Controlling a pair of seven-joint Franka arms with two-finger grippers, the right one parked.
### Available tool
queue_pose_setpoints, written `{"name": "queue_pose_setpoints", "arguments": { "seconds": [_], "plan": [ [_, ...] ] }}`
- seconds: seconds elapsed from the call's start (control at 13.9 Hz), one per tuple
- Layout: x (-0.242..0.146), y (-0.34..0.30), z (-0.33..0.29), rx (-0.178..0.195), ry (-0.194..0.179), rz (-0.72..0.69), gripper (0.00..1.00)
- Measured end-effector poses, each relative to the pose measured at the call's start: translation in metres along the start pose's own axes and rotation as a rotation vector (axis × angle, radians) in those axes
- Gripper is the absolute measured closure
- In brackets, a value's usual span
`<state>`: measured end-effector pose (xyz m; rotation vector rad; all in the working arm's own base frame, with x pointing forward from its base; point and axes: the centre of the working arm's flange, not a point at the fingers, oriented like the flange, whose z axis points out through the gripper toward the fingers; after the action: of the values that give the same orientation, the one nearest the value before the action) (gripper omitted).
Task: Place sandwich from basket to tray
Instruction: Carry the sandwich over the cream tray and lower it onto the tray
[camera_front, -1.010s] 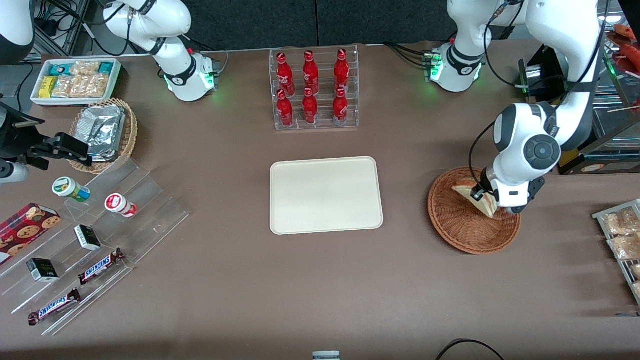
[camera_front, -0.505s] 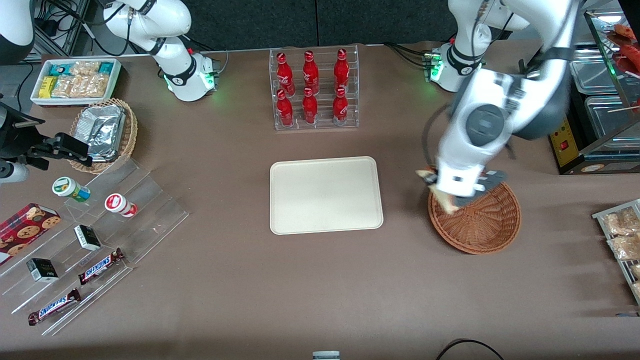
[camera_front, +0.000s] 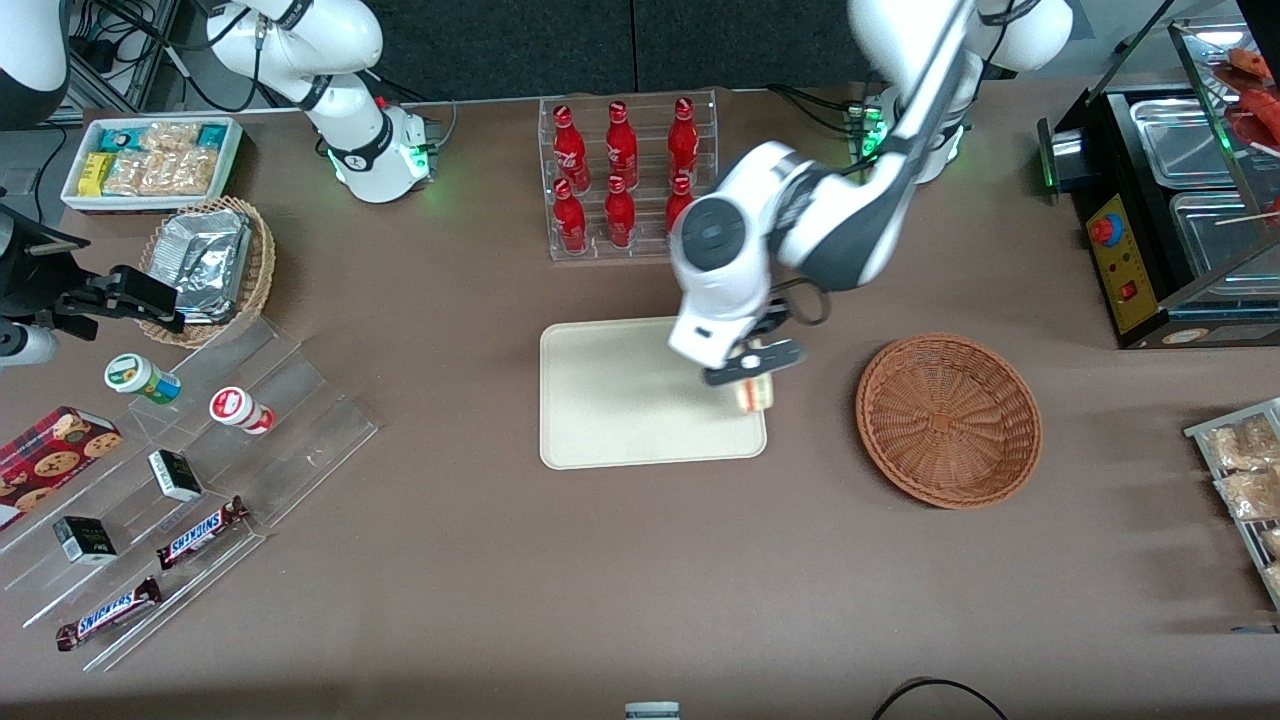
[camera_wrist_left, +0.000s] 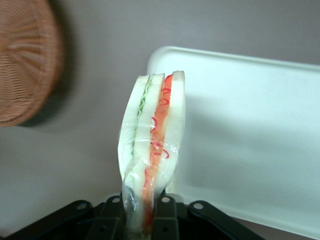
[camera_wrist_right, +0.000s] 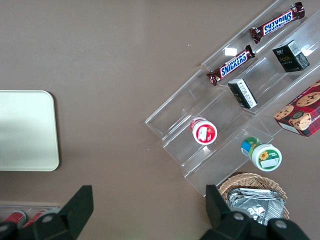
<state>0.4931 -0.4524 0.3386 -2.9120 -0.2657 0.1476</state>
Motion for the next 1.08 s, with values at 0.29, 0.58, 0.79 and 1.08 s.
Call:
{"name": "queue_pose_setpoints", "arguments": {
  "seconds": [0.29,0.58,0.79,1.08],
  "plan": [
    [-0.027,0.066,0.029,-0.044,0.009,0.059,0.85],
    [-0.042,0.093,0.056,-0.069,0.033,0.094,0.85],
    [-0.052,0.105,0.075,-0.058,0.032,0.114,0.85],
    [-0.054,0.110,0.087,-0.057,0.034,0.122,0.79]
  ]
}}
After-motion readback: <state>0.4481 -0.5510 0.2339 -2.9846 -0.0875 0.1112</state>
